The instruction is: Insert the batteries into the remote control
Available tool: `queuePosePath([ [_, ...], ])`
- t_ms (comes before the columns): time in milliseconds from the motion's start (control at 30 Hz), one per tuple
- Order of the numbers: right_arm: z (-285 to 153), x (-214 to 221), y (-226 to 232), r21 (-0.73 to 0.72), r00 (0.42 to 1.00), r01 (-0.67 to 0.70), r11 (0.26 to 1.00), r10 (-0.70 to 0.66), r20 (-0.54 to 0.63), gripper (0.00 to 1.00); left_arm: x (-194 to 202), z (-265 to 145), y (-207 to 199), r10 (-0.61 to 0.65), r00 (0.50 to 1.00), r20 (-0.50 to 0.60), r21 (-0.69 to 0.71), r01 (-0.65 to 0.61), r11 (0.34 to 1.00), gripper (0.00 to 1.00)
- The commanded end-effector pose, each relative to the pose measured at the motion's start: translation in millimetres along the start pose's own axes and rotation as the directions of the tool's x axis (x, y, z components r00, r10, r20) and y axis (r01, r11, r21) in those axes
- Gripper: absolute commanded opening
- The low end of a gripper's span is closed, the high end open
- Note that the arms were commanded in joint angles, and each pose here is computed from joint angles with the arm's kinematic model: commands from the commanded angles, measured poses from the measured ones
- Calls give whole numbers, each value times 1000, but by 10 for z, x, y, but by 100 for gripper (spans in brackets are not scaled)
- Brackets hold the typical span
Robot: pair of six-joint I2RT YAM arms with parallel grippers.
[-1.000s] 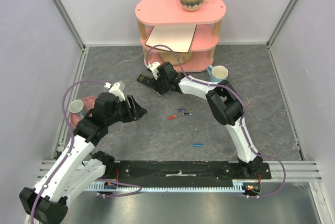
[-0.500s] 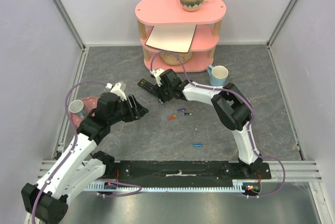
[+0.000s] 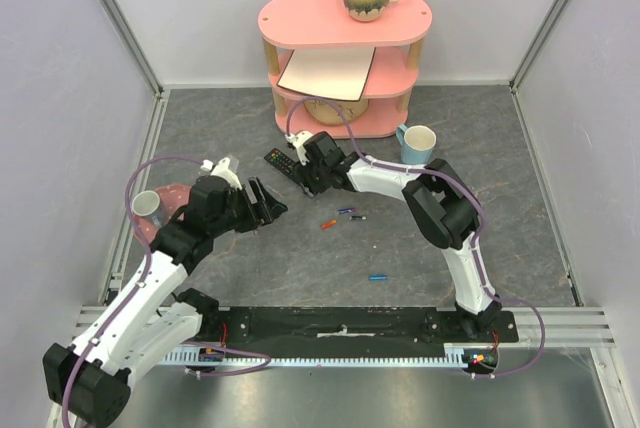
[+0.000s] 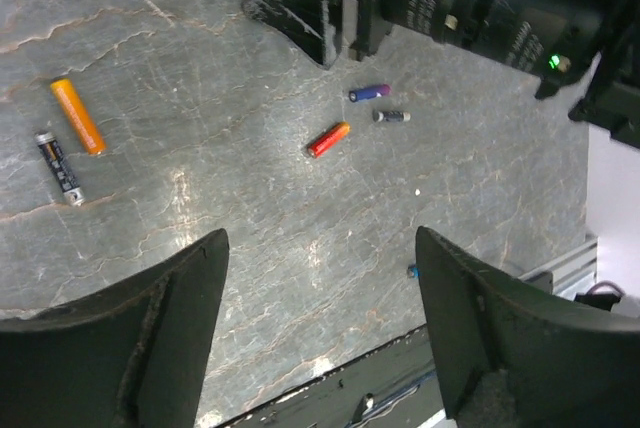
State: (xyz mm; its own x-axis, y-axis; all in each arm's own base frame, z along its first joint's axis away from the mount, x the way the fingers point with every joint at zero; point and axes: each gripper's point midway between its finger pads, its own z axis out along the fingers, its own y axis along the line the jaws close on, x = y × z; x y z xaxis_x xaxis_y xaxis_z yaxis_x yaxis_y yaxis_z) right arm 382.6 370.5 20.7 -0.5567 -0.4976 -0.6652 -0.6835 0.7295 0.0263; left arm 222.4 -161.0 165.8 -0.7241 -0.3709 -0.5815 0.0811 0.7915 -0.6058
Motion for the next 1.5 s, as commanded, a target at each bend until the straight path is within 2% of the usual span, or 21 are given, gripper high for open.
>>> queuePosePath([
  [0, -119, 233, -14, 40, 998, -47, 998, 49, -34, 0, -89, 103, 158, -113, 991, 67, -92, 119, 989, 85],
  [33, -289, 99, -14, 52, 998, -56, 997, 56, 15, 0, -115, 118, 161, -121, 989, 82, -95, 129, 987, 86],
  [67, -350, 216, -33, 75, 998, -58, 995, 57, 18, 0, -128, 139, 199, -129, 987, 98, -106, 139, 985, 87],
  [133, -697, 56, 15, 134, 994, -41, 990, 27, 107, 0, -189, 178, 177, -147, 981, 125, -93, 159, 983, 88],
  [167, -766, 212, 32, 147, 994, -28, 989, 13, 106, 0, -213, 192, 158, -153, 980, 130, -88, 165, 982, 87],
  [233, -1092, 115, 183, 150, 983, -20, 988, -7, 181, 0, -231, 260, 132, -158, 980, 122, -86, 169, 982, 84],
  [267, -1146, 269, 202, 152, 986, -20, 988, -6, 169, 0, -245, 279, 64, -159, 982, 107, -62, 166, 984, 82],
  [300, -1339, 179, 269, 134, 974, -54, 990, 23, 224, 0, -284, 300, -3, -151, 982, 111, -32, 156, 987, 82],
  [400, -1513, 340, 316, 110, 970, -87, 990, 59, 238, 0, -270, 354, -141, -170, 981, 97, 50, 166, 985, 80],
  [433, -1654, 276, 337, 93, 957, -114, 989, 84, 277, 0, -365, 340, -269, -172, 976, 131, 121, 157, 980, 80],
  [500, -1785, 306, 379, 69, 947, -133, 989, 106, 302, 0, -302, 339, -369, -190, 975, 113, 200, 165, 966, 79],
  [567, -1838, 340, 391, 67, 942, -151, 986, 123, 311, 0, -308, 313, -493, -206, 971, 121, 274, 166, 947, 77],
  [767, -1933, 312, 435, 88, 935, -143, 986, 105, 339, 0, -193, 286, -657, -178, 979, 95, 320, 139, 937, 76],
  [1200, -1998, 121, 771, 75, 935, -85, 994, 53, 350, 0, -72, 614, -632, -157, 987, 38, 236, 144, 961, 72],
  [1467, -2020, 134, 851, 84, 940, -62, 994, 30, 338, 0, -162, 673, -698, -152, 986, 62, 250, 132, 959, 59],
])
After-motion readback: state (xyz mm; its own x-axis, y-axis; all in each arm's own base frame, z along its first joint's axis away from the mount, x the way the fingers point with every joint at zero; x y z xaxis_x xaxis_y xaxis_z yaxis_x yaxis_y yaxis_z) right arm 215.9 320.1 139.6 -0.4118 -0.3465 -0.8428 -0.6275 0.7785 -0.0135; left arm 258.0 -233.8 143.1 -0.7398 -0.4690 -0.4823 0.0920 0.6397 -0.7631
